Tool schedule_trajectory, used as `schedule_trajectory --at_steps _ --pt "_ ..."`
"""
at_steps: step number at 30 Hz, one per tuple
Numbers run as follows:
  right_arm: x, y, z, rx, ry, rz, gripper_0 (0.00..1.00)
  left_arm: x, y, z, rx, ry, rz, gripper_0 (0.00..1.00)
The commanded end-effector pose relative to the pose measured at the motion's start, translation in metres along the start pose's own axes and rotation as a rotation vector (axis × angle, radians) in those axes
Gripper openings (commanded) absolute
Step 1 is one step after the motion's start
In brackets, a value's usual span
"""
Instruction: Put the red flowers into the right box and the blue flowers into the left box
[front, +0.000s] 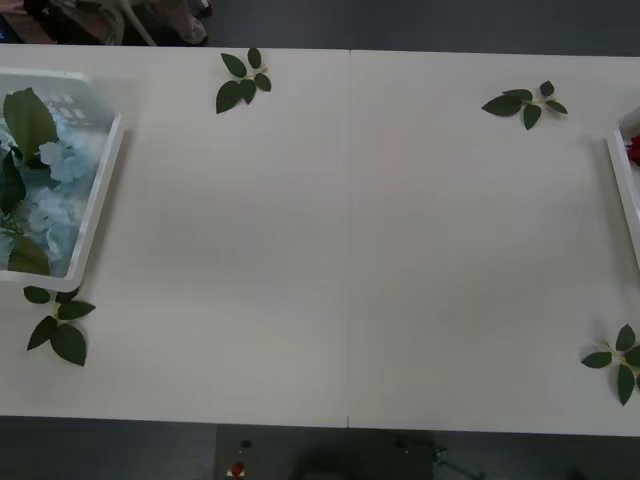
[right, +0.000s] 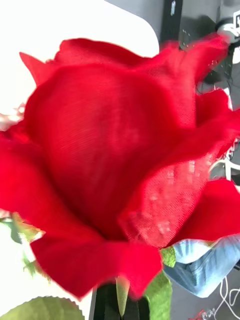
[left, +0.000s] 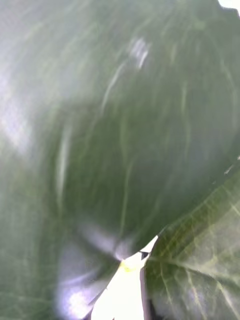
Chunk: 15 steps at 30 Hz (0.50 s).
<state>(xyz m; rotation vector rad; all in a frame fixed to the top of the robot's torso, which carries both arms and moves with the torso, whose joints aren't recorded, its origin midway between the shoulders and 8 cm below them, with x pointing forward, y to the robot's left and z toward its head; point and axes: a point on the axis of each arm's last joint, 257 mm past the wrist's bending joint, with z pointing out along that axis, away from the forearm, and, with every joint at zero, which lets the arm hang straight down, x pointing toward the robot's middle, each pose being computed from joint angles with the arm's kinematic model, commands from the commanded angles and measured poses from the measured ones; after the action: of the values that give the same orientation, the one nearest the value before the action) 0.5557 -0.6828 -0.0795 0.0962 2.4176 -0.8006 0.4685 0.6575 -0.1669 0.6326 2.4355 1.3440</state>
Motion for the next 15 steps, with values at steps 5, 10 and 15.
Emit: schedule_trajectory --at_steps 5,10,15 --pt "0.033 0.011 0.038 0.037 -0.022 -0.042 0.0 -0.044 0.01 -0.024 0.085 -0.121 0.011 1.0" --pt "0.031 0.033 0.042 0.023 -0.021 0.016 0.0 -0.095 0.004 -0.086 0.248 -0.289 0.004 1.0" --pt "0.014 0.051 0.044 0.012 -0.077 0.055 0.0 -0.146 -0.019 -0.188 0.519 -0.526 0.015 1.0"
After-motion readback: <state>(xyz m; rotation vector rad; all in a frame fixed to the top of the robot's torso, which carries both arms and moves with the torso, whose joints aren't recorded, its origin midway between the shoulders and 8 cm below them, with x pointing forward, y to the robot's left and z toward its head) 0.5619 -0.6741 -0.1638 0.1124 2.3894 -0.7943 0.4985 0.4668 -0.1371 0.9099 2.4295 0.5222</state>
